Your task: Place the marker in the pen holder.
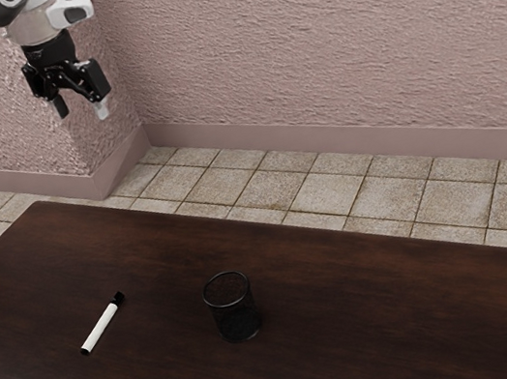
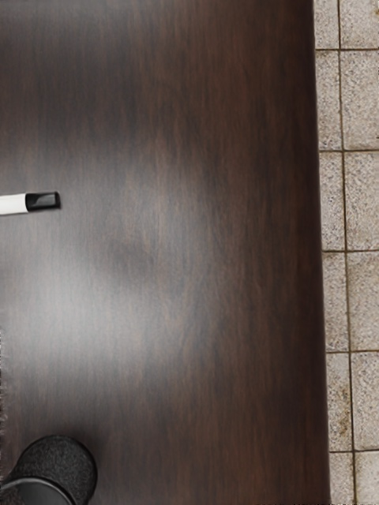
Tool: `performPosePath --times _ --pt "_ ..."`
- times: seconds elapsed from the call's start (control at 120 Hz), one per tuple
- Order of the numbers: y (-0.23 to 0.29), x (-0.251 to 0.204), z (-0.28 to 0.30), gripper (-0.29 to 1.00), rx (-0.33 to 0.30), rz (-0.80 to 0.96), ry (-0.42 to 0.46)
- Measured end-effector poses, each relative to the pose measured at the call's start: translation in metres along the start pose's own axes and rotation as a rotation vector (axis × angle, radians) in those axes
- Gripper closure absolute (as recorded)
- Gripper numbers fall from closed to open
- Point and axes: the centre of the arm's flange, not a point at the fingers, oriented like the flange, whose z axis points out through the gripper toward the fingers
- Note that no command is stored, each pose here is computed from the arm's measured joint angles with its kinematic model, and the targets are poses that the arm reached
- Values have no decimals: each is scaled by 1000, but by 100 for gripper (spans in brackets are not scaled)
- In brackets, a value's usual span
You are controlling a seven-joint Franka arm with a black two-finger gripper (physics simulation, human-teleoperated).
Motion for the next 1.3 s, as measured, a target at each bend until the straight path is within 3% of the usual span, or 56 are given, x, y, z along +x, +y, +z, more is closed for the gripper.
performPosePath --times 0.325,0.467,0.542,0.642,0.75,0.908,1.3 --pt "6 3 7 2 -4 68 -7" --pt "8 23 100 2 -34 78 -156" --pt "13 -11 147 2 -58 82 -238" --pt "15 -62 199 2 -76 81 -266" --pt "11 -89 247 2 -71 69 -236" --pt "-19 -91 288 2 -39 32 -164" --pt "-29 -95 348 2 -4 44 -72"
